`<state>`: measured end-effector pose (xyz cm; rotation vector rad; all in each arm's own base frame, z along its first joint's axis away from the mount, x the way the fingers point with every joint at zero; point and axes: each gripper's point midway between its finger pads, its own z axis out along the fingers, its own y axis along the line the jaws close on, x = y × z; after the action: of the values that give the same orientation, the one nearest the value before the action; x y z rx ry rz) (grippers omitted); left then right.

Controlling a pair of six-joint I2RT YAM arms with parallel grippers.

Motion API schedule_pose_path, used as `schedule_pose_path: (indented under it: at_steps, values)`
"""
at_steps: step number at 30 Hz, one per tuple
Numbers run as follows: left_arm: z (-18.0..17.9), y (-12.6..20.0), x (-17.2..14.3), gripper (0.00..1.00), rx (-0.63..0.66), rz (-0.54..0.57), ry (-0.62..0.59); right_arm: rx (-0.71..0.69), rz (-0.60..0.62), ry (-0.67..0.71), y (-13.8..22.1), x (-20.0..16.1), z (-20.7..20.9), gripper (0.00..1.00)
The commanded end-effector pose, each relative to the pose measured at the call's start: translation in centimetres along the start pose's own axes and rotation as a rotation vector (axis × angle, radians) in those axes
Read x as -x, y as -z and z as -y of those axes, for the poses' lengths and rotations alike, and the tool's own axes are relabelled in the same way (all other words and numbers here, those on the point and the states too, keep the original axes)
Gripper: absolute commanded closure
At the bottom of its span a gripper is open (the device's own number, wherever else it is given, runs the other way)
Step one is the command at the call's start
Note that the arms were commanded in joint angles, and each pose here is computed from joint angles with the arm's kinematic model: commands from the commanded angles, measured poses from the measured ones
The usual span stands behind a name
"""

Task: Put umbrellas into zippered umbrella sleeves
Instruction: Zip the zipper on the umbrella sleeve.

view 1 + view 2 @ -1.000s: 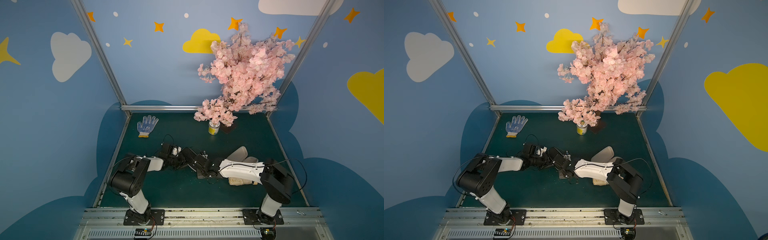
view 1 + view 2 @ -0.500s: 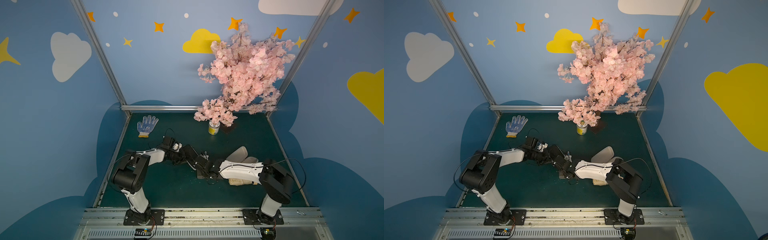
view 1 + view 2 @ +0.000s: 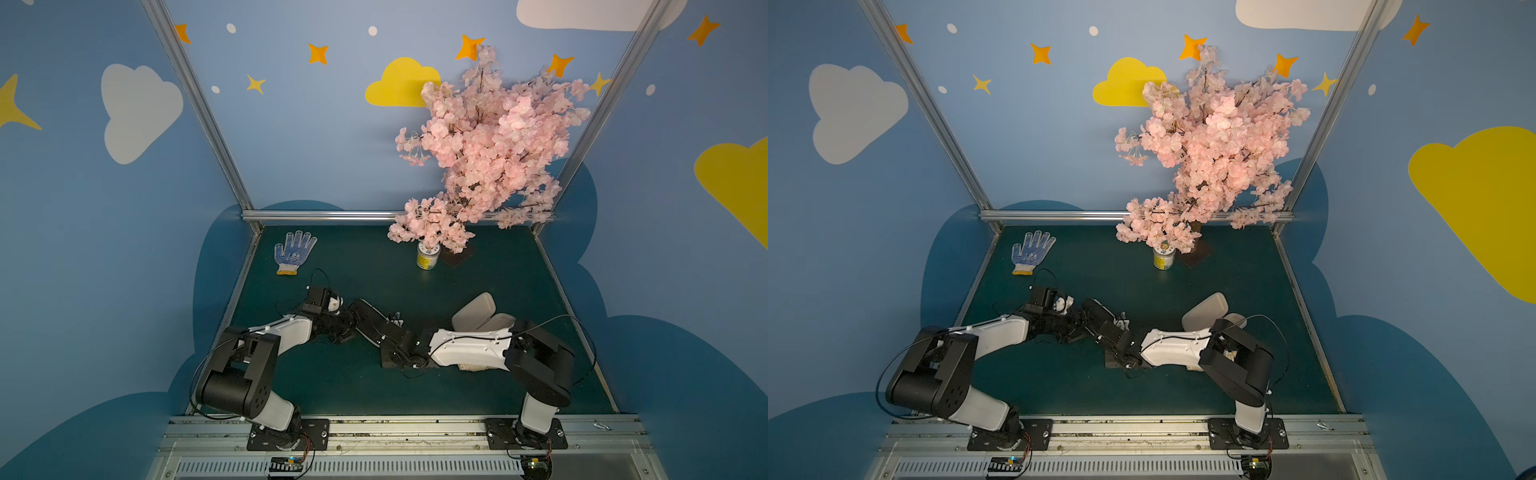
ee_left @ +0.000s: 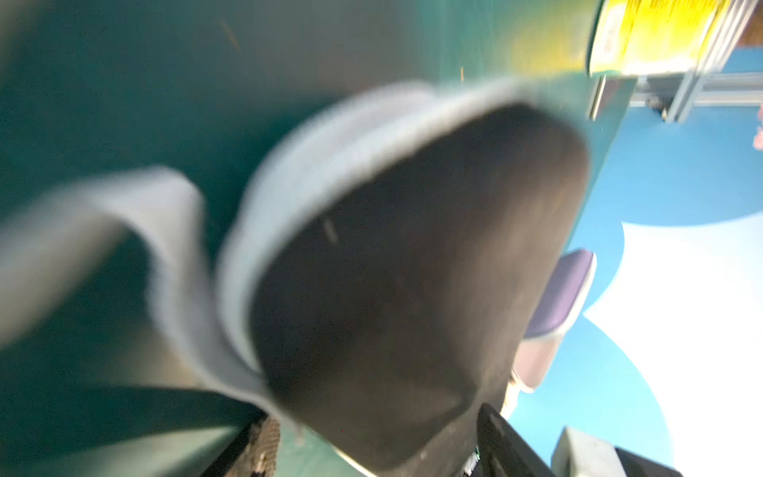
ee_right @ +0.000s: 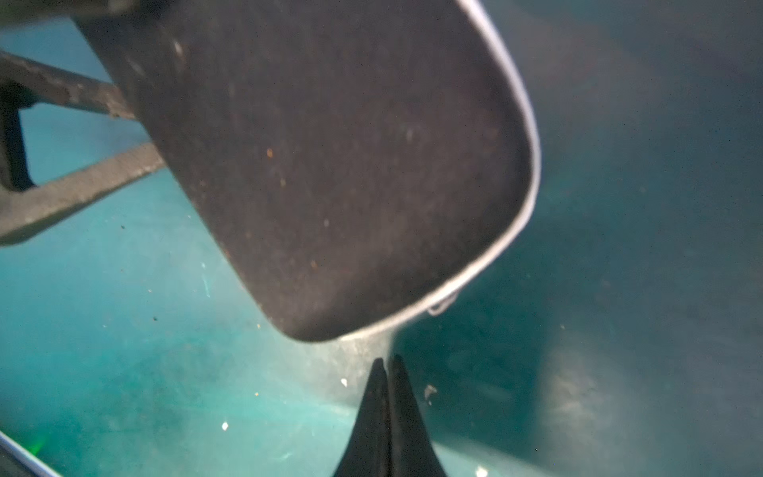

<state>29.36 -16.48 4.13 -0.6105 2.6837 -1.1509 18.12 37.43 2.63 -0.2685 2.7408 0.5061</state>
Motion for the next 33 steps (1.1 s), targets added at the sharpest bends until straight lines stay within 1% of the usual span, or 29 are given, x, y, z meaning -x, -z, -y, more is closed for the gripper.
schedule_pose_path:
  at_steps: [1, 5, 10, 13, 16, 19, 22, 25, 27, 30, 33]
  values:
    - [-0.3, -0.3, 0.7, 0.24, 0.041, 0.007, -0.018, 0.031, -0.002, -0.011, 0.3, 0.1, -1.0, 1.0]
    - [-0.6, -1.8, 1.5, 0.25, 0.06, -0.008, -0.02, 0.048, -0.008, 0.015, 0.3, -0.2, -1.9, 1.0]
    - [1.9, -2.5, 4.0, 0.25, 0.042, 0.004, -0.069, 0.079, -0.009, 0.048, 0.3, 0.0, -3.2, 1.0]
    - [3.0, -2.0, 4.7, 0.26, 0.061, 0.007, -0.099, 0.082, -0.005, 0.052, 0.0, 0.3, -3.5, 1.0]
    - [2.0, -0.4, 3.4, 0.25, 0.109, 0.033, -0.092, 0.073, 0.004, 0.042, -0.3, 0.7, -3.2, 1.0]
    - [-0.1, 0.9, 1.1, 0.25, 0.126, 0.058, -0.05, 0.068, 0.01, 0.035, -0.4, 0.8, -2.8, 1.0]
    - [-0.8, 0.8, -1.4, 0.24, 0.072, 0.075, -0.006, 0.067, 0.011, 0.029, -0.5, 0.8, -2.2, 1.0]
    - [-0.4, -0.6, -3.4, 0.24, 0.004, 0.084, 0.0, 0.074, 0.015, 0.033, -0.4, 0.8, -2.2, 1.0]
    - [-0.3, -1.3, -3.9, 0.23, -0.029, 0.104, 0.001, 0.074, 0.017, 0.035, -0.4, 0.8, -2.2, 1.0]
    - [-0.2, -1.6, -3.4, 0.23, -0.076, 0.151, 0.019, 0.084, 0.023, 0.029, -0.4, 0.8, -2.3, 1.0]
    - [-0.4, -2.2, -3.0, 0.24, -0.082, 0.175, 0.024, 0.094, 0.03, 0.027, -0.3, 0.8, -2.4, 1.0]
